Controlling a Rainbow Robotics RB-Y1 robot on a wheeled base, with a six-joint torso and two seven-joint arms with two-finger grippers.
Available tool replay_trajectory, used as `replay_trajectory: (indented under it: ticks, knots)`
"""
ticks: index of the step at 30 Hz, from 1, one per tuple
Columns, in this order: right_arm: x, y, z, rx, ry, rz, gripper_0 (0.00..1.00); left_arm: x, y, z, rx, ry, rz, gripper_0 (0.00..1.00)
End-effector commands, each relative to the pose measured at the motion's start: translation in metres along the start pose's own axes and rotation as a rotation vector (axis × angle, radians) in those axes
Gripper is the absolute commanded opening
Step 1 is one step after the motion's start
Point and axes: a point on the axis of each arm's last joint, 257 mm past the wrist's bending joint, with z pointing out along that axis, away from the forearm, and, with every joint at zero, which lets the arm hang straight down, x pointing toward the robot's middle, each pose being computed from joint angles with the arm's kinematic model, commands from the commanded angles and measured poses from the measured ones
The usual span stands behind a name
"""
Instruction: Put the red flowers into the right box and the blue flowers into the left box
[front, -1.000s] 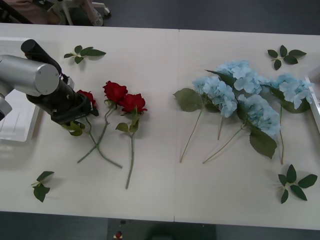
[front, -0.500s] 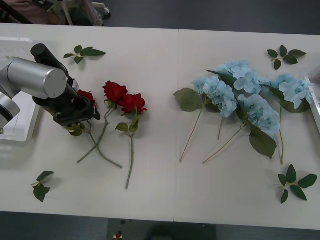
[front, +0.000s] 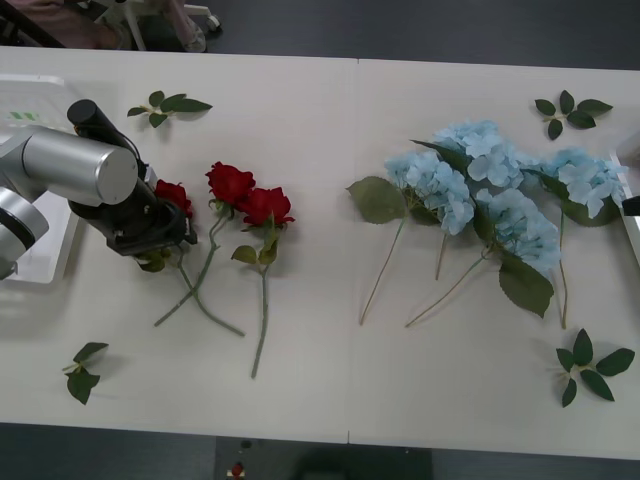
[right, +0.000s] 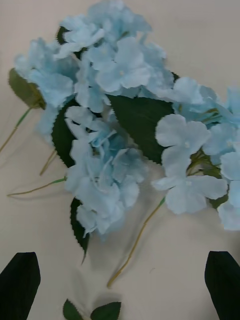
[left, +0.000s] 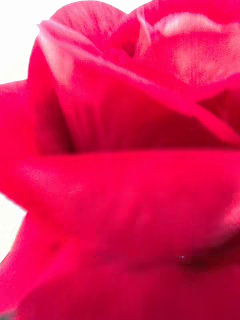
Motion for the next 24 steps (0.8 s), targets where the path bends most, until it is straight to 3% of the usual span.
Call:
replay_trajectory:
  ticks: [1,8,13,14,15,16,18,24]
  knots:
    - [0.001,-0.012,0.021,0.085,0.037,0.121,0.96,-0.013,-0.014,-0.004,0.004,-0.043,0.059,1.00]
    - [0.014,-0.023,0.044,0.156,0.062,0.314,0.96,-0.015,-0.014,-0.004,0.001,-0.049,0.065,0.98]
    - [0.019,-0.028,0.063,0.209,0.075,0.411,0.96,-0.014,-0.013,-0.003,-0.003,-0.049,0.077,0.47]
    - [0.019,-0.028,0.063,0.209,0.075,0.411,0.96,-0.014,-0.013,-0.003,-0.003,-0.049,0.077,0.47]
    - [0.019,-0.031,0.071,0.236,0.075,0.438,0.96,-0.015,-0.014,-0.004,-0.002,-0.051,0.080,0.23]
    - [0.019,-0.034,0.073,0.252,0.073,0.442,0.96,-0.015,-0.013,-0.003,-0.004,-0.050,0.080,0.12]
    - [0.019,-0.039,0.079,0.283,0.069,0.458,0.96,-0.016,-0.012,-0.003,-0.008,-0.053,0.086,0.02]
    - [0.025,-0.051,0.092,0.374,0.079,0.485,0.96,-0.018,-0.009,-0.004,-0.018,-0.061,0.093,0.00]
